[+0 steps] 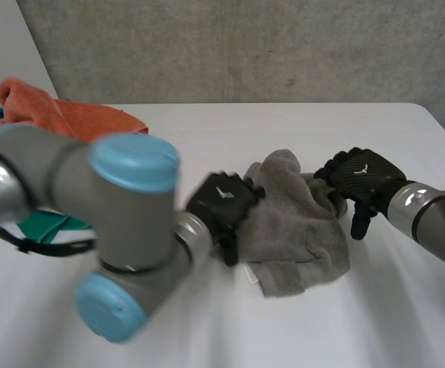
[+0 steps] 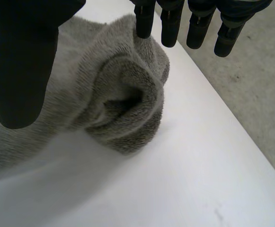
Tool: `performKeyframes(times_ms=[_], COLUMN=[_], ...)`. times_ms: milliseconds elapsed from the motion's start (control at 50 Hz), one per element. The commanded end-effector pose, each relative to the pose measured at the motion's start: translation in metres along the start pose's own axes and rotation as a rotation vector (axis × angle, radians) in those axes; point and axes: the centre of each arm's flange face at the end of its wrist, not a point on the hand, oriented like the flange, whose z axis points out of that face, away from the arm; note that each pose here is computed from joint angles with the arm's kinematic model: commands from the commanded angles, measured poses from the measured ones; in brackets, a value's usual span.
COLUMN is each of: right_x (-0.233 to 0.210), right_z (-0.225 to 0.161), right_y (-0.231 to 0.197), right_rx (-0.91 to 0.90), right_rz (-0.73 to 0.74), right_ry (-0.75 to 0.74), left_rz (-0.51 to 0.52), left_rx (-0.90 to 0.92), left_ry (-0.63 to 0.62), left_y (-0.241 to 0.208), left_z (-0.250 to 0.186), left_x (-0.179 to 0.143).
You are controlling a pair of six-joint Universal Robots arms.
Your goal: Fold the laundry.
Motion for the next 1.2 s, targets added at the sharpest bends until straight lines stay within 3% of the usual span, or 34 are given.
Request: performKeyframes(times_ms=[20, 160, 300, 460, 540, 640, 760, 920, 1020, 1080, 1200], right_x=[0.004, -0.003, 0.0, 0.037, 0.05, 0.056, 0.038, -0.013, -0.032, -0.028, -0.005], right_z=[0.038, 0.069, 0.079, 0.022, -0.016, -0.035, -0.013, 0.051, 0.093, 0.098, 0.064], right_y=[0.018, 0.033, 0.033, -0.005, -0.034, -0.054, -0.06, -0.031, -0.022, -0.025, -0.037], right_rx=[0.021, 0.069, 0.118, 0.146, 0.169, 0.213, 0.236, 0.173, 0.25, 0.272, 0.203], right_rz=[-0.08, -0.1, -0.056, 0.094, 0.117, 0.137, 0.112, -0.046, -0.167, -0.151, 0.122], right_ry=[-0.054, -0.042, 0.021, 0.116, 0.095, 0.013, -0.066, -0.141, -0.061, 0.018, 0.214], left_rz=[0.04, 0.107, 0.107, 0.014, -0.015, -0.031, -0.049, -0.083, -0.107, -0.125, -0.191], left_rx=[-0.038, -0.077, -0.065, 0.135, 0.216, 0.265, 0.135, -0.077, -0.069, -0.022, 0.044], left_ry=[-0.048, -0.002, -0.123, -0.24, -0.291, -0.36, -0.402, -0.416, -0.453, -0.481, -0.511], left_y=[0.014, 0.024, 0.015, -0.065, -0.093, -0.105, -0.067, 0.008, 0.018, 0.003, -0.036], left_z=[0.024, 0.038, 0.046, 0.001, -0.026, -0.035, 0.0, 0.063, 0.083, 0.077, 0.031], left_x=[0.032, 0.058, 0.042, -0.017, -0.058, -0.107, -0.14, -0.161, -0.183, -0.192, -0.196])
